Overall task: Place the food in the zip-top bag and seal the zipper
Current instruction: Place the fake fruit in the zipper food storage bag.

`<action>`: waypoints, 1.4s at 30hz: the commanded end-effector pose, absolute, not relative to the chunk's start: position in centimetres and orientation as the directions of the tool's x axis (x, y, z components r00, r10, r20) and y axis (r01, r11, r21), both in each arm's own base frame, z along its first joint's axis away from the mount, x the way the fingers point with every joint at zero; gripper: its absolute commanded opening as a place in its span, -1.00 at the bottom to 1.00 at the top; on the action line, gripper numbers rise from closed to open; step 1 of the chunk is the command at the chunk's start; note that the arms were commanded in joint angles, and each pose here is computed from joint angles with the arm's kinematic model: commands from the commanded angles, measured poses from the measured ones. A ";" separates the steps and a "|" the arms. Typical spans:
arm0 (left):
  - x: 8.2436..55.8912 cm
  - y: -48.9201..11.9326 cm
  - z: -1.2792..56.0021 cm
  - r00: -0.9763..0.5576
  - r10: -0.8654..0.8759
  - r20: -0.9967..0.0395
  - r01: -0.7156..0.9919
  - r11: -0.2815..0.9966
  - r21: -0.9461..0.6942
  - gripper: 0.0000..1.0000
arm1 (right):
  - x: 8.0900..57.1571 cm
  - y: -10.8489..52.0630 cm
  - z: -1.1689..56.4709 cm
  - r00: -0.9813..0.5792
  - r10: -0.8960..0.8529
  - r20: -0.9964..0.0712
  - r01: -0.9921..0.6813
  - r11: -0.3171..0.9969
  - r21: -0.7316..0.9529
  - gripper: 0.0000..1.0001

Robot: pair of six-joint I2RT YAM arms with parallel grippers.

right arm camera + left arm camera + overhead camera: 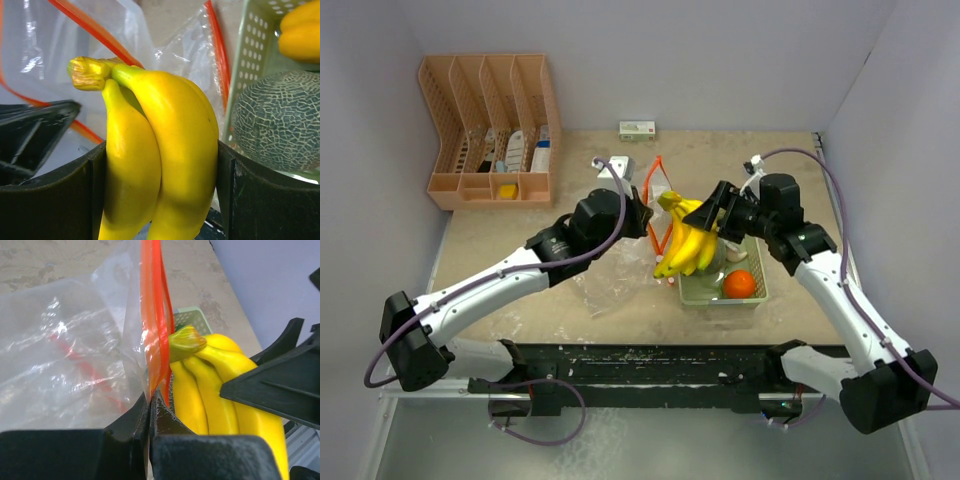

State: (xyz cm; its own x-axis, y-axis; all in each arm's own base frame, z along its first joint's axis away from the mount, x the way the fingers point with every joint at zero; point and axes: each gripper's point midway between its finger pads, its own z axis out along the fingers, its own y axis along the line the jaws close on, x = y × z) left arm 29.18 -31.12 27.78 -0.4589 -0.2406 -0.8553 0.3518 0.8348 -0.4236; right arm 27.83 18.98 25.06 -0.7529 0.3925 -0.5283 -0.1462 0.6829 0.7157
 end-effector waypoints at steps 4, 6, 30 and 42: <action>28.6 -33.2 30.7 -0.427 -0.245 -0.871 0.483 0.752 -0.448 -1.00 | 29.6 18.5 26.1 -0.726 0.365 -0.582 -0.155 0.738 0.656 -0.28; 28.2 -34.2 30.0 -0.444 -0.218 -0.869 0.518 0.729 -0.448 -1.00 | 29.9 18.7 26.8 -0.725 0.357 -0.589 -0.173 0.734 0.657 -0.28; 25.7 -37.3 27.8 -0.448 -0.097 -0.889 0.725 0.541 -0.425 -1.00 | 27.7 17.6 22.7 -0.832 0.225 -0.507 -0.100 0.838 0.537 -0.27; 26.6 -30.9 30.1 -0.385 -0.089 -0.919 0.627 0.705 -0.331 -1.00 | 25.6 8.5 18.9 -0.816 0.240 -0.525 0.191 0.971 0.147 -0.28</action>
State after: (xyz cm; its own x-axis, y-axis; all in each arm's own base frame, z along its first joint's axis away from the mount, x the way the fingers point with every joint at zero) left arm 26.16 -33.40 26.08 -0.4705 -0.0350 -0.8817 0.6507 0.6612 -0.3735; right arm 26.18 12.12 18.81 -0.8455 0.2303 -0.4818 0.0876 0.9498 0.3003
